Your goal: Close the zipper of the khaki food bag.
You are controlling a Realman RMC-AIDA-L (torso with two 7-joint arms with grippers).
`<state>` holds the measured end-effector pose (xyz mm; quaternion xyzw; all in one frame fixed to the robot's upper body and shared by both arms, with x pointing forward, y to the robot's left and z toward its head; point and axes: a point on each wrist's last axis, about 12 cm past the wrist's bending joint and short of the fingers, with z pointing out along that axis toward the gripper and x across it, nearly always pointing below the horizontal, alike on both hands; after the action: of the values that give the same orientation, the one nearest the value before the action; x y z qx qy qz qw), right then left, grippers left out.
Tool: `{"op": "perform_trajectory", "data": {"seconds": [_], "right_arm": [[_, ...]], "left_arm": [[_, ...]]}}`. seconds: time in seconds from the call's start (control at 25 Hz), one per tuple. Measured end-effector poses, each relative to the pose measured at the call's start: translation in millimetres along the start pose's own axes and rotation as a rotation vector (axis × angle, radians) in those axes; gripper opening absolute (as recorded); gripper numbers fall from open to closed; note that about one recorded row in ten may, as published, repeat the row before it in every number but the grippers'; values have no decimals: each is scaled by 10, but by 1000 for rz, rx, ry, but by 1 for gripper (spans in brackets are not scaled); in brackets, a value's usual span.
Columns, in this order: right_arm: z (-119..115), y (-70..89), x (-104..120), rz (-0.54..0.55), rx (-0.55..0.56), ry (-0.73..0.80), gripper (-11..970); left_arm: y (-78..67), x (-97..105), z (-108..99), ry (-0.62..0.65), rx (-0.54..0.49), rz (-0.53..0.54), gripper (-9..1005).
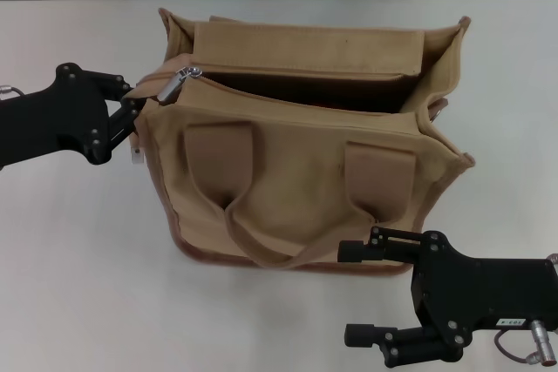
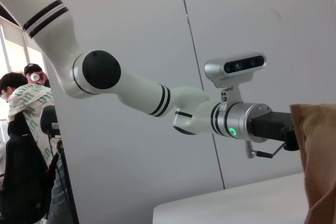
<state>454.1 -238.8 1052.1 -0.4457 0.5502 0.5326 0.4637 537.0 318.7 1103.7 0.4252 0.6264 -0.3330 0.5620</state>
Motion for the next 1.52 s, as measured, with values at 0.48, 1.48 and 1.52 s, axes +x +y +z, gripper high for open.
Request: {"op": "perform_trajectory", "data": {"seconds": [0.48,1.48,1.52], "right_arm": [[-1,15,-30,3,-12,-26,813],[-106,-45,-454,152,-112,-213,813],[-112,-76,-511,183,-122,-223,813]], "left_arm": [[52,-258,71,-125,65,-41,25],[110,-424,248,-135,49,-178,36],[106,-419,252,-136,48,-181,36]]}}
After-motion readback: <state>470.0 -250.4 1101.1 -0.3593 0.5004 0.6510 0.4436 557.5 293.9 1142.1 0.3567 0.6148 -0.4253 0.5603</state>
